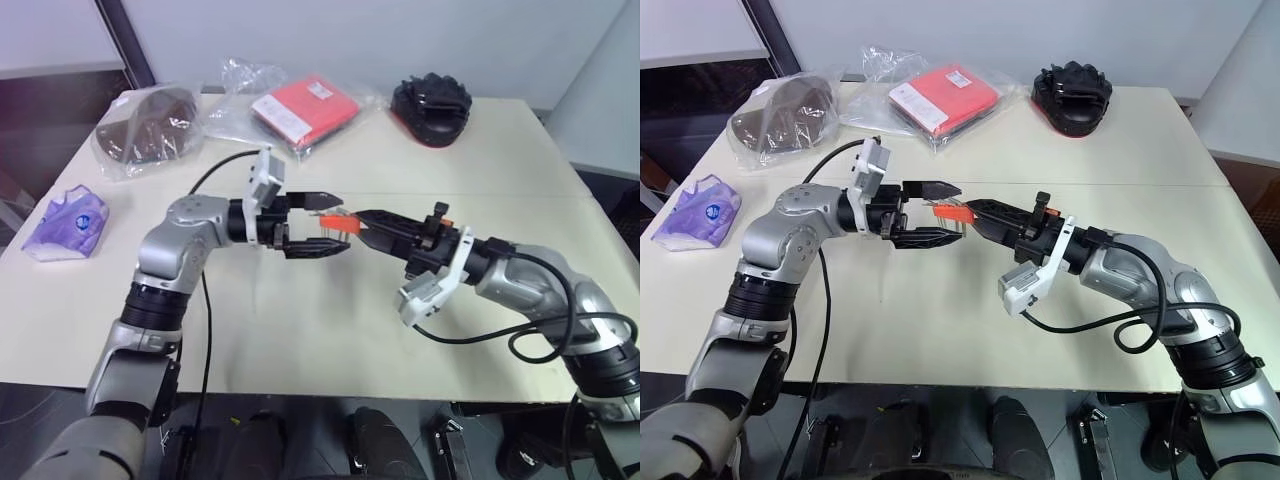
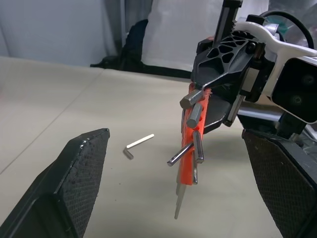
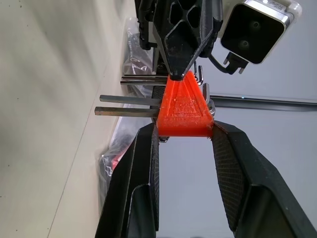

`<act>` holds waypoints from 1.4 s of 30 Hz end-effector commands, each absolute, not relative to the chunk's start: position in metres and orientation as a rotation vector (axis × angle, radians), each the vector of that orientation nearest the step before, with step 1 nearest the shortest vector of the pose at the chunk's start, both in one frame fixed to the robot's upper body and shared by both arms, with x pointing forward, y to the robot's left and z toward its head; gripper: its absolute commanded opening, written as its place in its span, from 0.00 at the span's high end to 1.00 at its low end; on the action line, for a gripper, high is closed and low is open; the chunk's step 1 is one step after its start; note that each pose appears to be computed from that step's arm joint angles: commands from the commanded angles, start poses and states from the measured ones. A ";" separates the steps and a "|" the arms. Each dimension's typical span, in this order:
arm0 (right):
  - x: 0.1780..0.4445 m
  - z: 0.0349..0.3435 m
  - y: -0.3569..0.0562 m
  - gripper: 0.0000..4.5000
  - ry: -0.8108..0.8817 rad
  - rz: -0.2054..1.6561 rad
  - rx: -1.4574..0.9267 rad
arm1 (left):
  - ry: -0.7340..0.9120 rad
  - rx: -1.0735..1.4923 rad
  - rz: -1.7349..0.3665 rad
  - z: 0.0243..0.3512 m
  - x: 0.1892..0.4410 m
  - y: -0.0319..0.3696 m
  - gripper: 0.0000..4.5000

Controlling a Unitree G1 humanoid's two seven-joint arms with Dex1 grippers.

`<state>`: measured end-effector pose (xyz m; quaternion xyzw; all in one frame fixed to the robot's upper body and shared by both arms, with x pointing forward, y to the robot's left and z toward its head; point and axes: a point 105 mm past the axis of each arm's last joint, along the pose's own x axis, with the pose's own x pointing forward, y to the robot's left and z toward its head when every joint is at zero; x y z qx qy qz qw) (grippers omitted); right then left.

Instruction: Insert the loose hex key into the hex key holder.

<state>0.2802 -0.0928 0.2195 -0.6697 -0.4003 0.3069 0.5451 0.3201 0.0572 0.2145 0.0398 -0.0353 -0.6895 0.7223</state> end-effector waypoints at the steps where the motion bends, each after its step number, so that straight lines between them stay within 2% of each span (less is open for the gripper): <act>1: 0.277 0.235 -0.094 0.78 -0.993 0.686 -1.572 | -0.126 0.104 -1.533 0.225 0.317 0.055 0.00; 2: 0.277 0.235 -0.093 0.78 -0.993 0.688 -1.573 | -0.126 0.103 -1.532 0.225 0.317 0.055 0.12; 3: 0.276 0.234 -0.093 0.78 -0.993 0.690 -1.572 | -0.126 0.102 -1.532 0.225 0.317 0.055 0.18; 4: 0.276 0.234 -0.093 0.78 -0.992 0.692 -1.573 | -0.127 0.101 -1.532 0.225 0.317 0.055 0.29; 10: 0.275 0.232 -0.091 0.78 -0.987 0.701 -1.571 | -0.129 0.094 -1.527 0.225 0.318 0.054 0.96; 11: 0.275 0.232 -0.091 0.78 -0.986 0.703 -1.571 | -0.129 0.093 -1.528 0.225 0.318 0.054 0.99; 24: 0.275 0.225 -0.090 0.78 -0.956 0.735 -1.559 | -0.126 0.095 -1.521 0.224 0.318 0.053 0.99; 31: 0.275 0.217 -0.093 0.02 -0.914 0.760 -1.567 | -0.126 0.101 -1.519 0.224 0.318 0.053 1.00; 37: 0.280 0.210 -0.104 0.01 -0.824 0.771 -1.561 | -0.131 0.116 -1.500 0.223 0.319 0.055 1.00; 42: 0.308 0.203 -0.152 0.01 -0.422 0.641 -1.210 | -0.133 0.119 -1.454 0.221 0.323 0.060 1.00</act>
